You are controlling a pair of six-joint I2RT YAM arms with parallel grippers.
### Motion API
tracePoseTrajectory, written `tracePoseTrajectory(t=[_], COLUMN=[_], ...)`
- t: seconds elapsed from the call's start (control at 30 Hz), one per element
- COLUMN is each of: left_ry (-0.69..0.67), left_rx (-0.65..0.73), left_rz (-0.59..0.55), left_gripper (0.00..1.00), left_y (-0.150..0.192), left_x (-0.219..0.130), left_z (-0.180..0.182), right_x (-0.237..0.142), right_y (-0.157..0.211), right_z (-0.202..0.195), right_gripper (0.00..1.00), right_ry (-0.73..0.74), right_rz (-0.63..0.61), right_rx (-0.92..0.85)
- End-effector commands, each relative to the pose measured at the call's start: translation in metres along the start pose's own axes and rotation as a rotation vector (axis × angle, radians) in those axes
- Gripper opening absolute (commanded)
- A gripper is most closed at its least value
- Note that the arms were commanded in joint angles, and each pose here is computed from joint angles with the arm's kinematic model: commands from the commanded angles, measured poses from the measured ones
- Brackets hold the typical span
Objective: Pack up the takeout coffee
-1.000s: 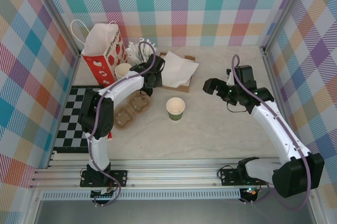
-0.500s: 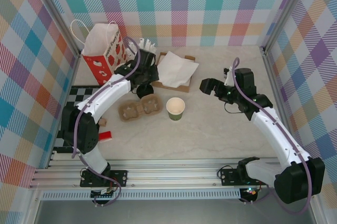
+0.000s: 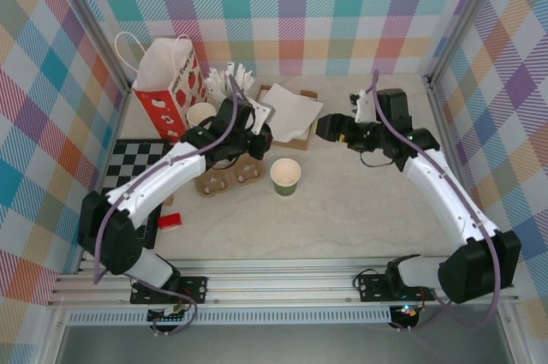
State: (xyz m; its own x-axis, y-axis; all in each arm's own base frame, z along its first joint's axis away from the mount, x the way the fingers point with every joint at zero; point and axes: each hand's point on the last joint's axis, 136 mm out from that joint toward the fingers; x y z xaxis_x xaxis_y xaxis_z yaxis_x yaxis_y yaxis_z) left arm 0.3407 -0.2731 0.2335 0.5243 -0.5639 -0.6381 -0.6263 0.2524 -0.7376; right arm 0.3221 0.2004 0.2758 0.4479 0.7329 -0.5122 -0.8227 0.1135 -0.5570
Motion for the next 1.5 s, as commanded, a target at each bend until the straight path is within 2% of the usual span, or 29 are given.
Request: tracePoseTrajectory(t=[0.0,0.13,0.23,0.4,0.53,0.73,0.8,1.03,1.13,1.47], left_ry=[0.116,0.156,0.179,0.255,0.299,0.335,0.327,0.307,0.292,0.277], left_rx=[0.338,0.542,0.624,0.711,0.713,0.704,0.704,0.695,0.694,0.679], left_rz=[-0.028,-0.042,-0.053,-0.066,-0.048,-0.038,-0.039,-0.023,0.005,0.036], left_gripper=[0.0,0.0,0.0,0.0,0.0,0.0,0.0,0.0,0.0,0.0], left_y=[0.005,0.017,0.016,0.017,0.019,0.017,0.016,0.014,0.017,0.015], left_x=[-0.008,-0.008,-0.01,-0.011,-0.009,-0.01,-0.01,-0.008,-0.005,-0.002], left_z=[-0.027,-0.043,-0.048,-0.061,-0.067,-0.074,-0.073,-0.071,-0.068,-0.07], right_x=[-0.001,0.005,0.009,0.02,0.033,0.052,0.06,0.071,0.07,0.074], right_y=[0.008,0.005,0.005,0.013,0.018,0.022,0.022,0.02,0.02,0.028], right_z=[0.023,0.034,0.039,0.047,0.054,0.059,0.052,0.033,0.032,0.029], right_gripper=[0.87,0.82,0.77,0.73,0.66,0.64,0.63,0.49,0.41,0.26], right_ry=[-0.11,-0.118,-0.146,-0.165,-0.191,-0.19,-0.139,0.008,0.024,0.085], right_rz=[0.103,0.139,0.155,0.215,0.234,0.248,0.247,0.232,0.231,0.26], right_rx=[0.06,0.055,0.071,0.068,0.038,-0.064,-0.058,-0.07,-0.085,-0.116])
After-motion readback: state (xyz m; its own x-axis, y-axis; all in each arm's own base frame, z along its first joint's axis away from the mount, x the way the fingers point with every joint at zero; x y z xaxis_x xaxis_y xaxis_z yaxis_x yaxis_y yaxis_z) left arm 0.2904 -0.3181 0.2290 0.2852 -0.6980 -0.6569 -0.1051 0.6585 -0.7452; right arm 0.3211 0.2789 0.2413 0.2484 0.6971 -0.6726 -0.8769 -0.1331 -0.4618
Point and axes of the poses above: each hand's point on the last joint's axis, 136 mm out from that joint toward the fingers, its own x axis out along the fingers, its own z axis along the line the jaws close on, y = z × x, and after that the axes turned 6 degrees about -x, right-handed
